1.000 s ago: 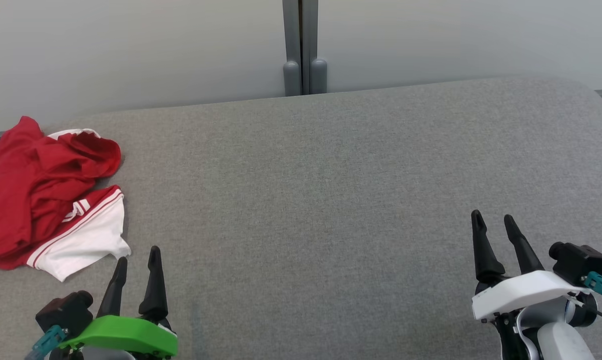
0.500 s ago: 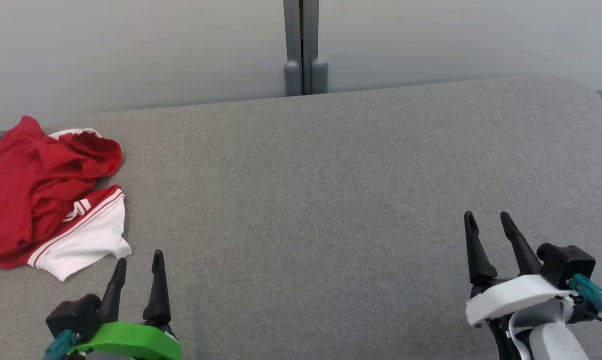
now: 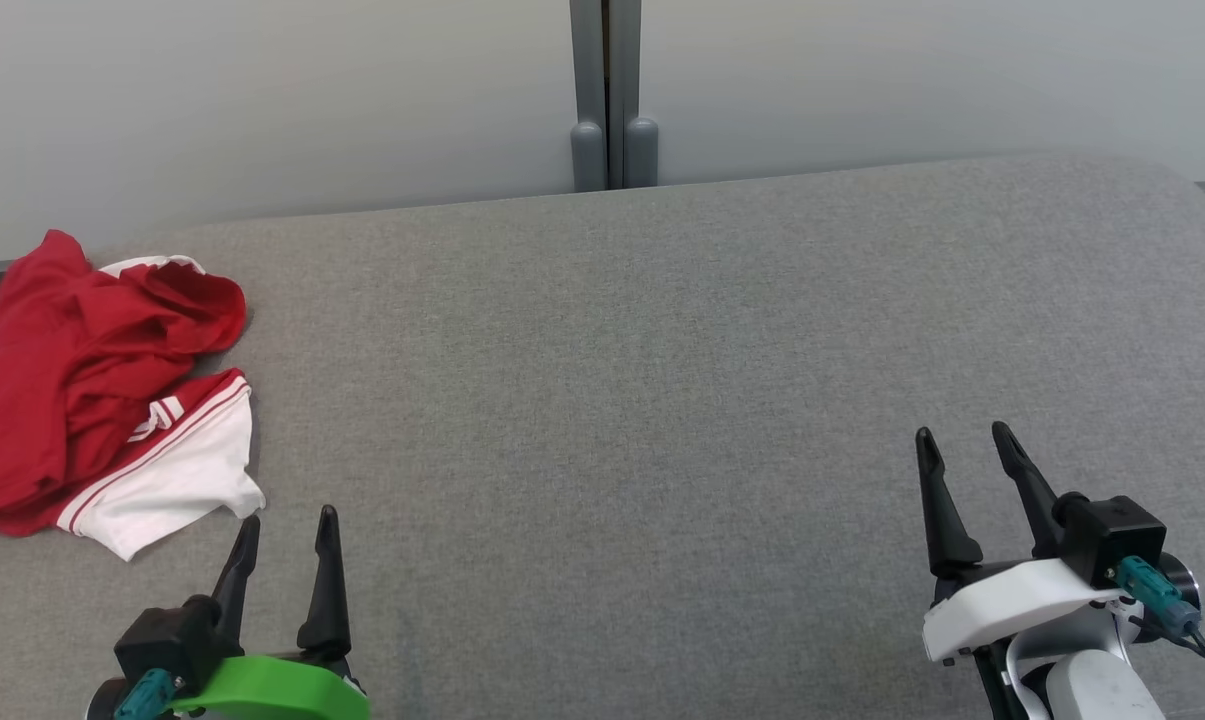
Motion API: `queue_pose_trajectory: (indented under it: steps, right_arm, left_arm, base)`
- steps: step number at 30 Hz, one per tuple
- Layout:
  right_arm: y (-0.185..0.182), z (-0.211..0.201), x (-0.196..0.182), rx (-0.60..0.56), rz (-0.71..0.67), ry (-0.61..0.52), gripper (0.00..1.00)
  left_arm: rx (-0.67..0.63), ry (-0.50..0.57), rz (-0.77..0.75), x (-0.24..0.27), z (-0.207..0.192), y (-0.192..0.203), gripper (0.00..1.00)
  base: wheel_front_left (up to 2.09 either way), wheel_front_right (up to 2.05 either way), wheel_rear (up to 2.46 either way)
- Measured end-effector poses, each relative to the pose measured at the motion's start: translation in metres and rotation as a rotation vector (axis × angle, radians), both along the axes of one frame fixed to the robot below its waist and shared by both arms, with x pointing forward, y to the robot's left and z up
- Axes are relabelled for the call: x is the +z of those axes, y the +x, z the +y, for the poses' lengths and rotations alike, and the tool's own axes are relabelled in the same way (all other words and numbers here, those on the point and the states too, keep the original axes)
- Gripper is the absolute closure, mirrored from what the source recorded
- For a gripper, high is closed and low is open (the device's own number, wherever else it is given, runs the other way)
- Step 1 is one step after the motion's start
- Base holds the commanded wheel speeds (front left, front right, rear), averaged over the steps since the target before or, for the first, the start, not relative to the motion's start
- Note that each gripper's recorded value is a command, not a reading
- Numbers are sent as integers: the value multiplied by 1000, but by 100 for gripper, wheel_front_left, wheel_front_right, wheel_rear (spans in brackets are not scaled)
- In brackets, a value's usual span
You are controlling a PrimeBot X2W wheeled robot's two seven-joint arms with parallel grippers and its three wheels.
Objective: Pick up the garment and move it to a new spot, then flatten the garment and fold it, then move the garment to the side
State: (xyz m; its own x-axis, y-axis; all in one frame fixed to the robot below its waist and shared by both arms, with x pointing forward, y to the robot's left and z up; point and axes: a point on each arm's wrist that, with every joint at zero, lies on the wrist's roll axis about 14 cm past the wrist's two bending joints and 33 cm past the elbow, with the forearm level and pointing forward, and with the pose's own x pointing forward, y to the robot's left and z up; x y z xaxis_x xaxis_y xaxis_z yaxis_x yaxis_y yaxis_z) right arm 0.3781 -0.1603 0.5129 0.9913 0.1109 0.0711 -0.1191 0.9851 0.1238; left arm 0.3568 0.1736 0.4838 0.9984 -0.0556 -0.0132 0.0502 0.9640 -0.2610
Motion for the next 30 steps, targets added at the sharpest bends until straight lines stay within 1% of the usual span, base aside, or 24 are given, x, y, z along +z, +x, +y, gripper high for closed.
queue_pose_trajectory:
  steps: [16,21,25,28,30]
  right_arm:
    - [-4,3,-1,15,-22,-123,0]
    - [-3,9,-2,35,-29,-155,0]
    - [-5,26,-12,94,-11,-173,0]
    - [-2,51,-14,170,-16,-187,0]
    - [1,74,-13,236,-28,-195,0]
  left_arm:
    - [-40,111,-25,0,-8,-4,0]
    - [-34,142,-30,0,-6,-9,0]
    - [0,171,-29,-1,6,-19,0]
    - [50,189,-25,-2,21,-31,0]
    - [99,199,-2,-8,35,-46,0]
  base:
    - [0,0,0]
    - [0,0,0]
    - [0,0,0]
    - [0,0,0]
    - [0,0,0]
